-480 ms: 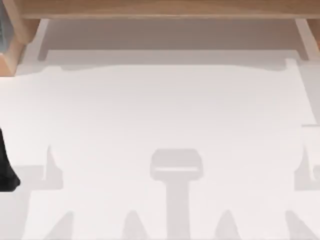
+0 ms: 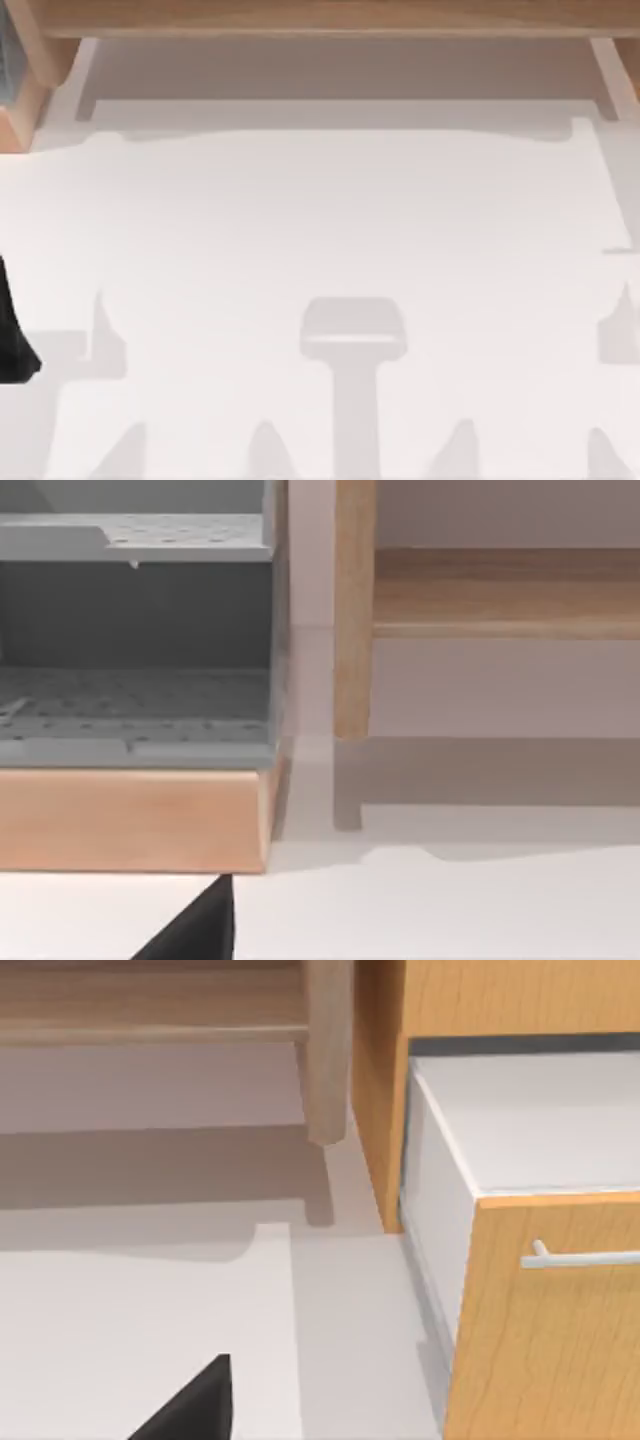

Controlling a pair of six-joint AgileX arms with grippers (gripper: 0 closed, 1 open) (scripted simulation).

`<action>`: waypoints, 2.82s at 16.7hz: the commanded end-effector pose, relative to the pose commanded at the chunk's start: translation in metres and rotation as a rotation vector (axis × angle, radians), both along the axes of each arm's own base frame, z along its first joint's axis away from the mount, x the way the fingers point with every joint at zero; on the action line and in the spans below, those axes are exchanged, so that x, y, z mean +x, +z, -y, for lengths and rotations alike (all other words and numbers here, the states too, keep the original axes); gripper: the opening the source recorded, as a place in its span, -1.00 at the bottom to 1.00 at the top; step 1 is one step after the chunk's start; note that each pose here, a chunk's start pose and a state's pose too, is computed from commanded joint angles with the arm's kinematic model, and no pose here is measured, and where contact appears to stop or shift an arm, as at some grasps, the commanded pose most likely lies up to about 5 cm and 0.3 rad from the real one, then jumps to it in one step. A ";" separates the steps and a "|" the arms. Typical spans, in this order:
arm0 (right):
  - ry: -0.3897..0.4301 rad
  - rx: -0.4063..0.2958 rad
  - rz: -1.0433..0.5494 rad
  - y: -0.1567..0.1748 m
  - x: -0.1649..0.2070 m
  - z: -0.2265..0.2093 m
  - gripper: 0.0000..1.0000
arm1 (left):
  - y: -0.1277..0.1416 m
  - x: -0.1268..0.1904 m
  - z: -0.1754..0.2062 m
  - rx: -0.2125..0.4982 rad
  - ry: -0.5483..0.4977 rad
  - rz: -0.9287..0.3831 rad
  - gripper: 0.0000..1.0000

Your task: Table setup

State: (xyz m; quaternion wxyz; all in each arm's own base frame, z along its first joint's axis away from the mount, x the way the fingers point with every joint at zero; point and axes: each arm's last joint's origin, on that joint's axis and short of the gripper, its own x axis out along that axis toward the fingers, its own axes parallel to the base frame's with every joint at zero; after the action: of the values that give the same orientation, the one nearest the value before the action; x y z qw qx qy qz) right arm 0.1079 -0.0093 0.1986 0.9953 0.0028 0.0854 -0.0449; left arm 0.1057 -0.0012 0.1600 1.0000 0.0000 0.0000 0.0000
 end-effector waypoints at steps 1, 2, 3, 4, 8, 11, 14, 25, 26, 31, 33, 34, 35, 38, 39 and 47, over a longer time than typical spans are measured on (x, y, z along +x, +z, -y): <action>-0.029 0.003 -0.051 0.014 0.002 0.003 1.00 | 0.000 0.000 0.000 0.000 0.000 0.000 1.00; -0.059 0.007 -0.105 0.029 0.006 0.006 1.00 | 0.000 0.000 0.000 0.000 0.000 0.000 1.00; -0.090 0.012 -0.162 0.046 0.012 0.010 1.00 | 0.000 0.000 0.000 0.000 0.000 0.000 1.00; -0.120 0.017 -0.222 0.064 0.020 0.014 1.00 | 0.000 0.000 0.000 0.000 0.000 0.000 1.00; -0.211 0.042 -0.484 0.130 0.080 0.041 1.00 | 0.000 0.000 0.000 0.000 0.000 0.000 1.00; -0.237 0.060 -0.683 0.153 0.150 0.074 1.00 | 0.000 0.000 0.000 0.000 0.000 0.000 1.00; -0.225 0.081 -0.876 0.138 0.227 0.111 1.00 | 0.000 0.000 0.000 0.000 0.000 0.000 1.00; -0.023 0.132 -1.286 -0.032 0.368 0.168 1.00 | 0.000 0.000 0.000 0.000 0.000 0.000 1.00; -0.016 0.132 -1.288 -0.036 0.370 0.168 1.00 | 0.000 0.000 0.000 0.000 0.000 0.000 1.00; -0.017 0.135 -1.292 -0.039 0.370 0.170 1.00 | 0.000 0.000 0.000 0.000 0.000 0.000 1.00; -0.017 0.135 -1.291 -0.039 0.370 0.170 1.00 | 0.000 0.000 0.000 0.000 0.000 0.000 1.00; -0.016 0.134 -1.291 -0.039 0.370 0.170 1.00 | 0.000 0.000 0.000 0.000 0.000 0.000 1.00; -0.015 0.134 -1.290 -0.040 0.370 0.170 1.00 | 0.000 0.000 0.000 0.000 0.000 0.000 1.00; -0.013 0.133 -1.288 -0.041 0.370 0.170 1.00 | 0.000 0.000 0.000 0.000 0.000 0.000 1.00; -0.012 0.132 -1.287 -0.041 0.370 0.170 1.00 | 0.000 0.000 0.000 0.000 0.000 0.000 1.00; -0.014 0.131 -1.286 -0.048 0.370 0.170 1.00 | 0.000 0.000 0.000 0.000 0.000 0.000 1.00</action>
State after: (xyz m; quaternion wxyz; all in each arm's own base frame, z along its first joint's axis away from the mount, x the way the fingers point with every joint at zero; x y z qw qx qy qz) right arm 0.4775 -0.1789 0.1501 0.7430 0.0365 0.6672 -0.0386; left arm 0.1057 -0.0012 0.1600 1.0000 0.0000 0.0000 0.0000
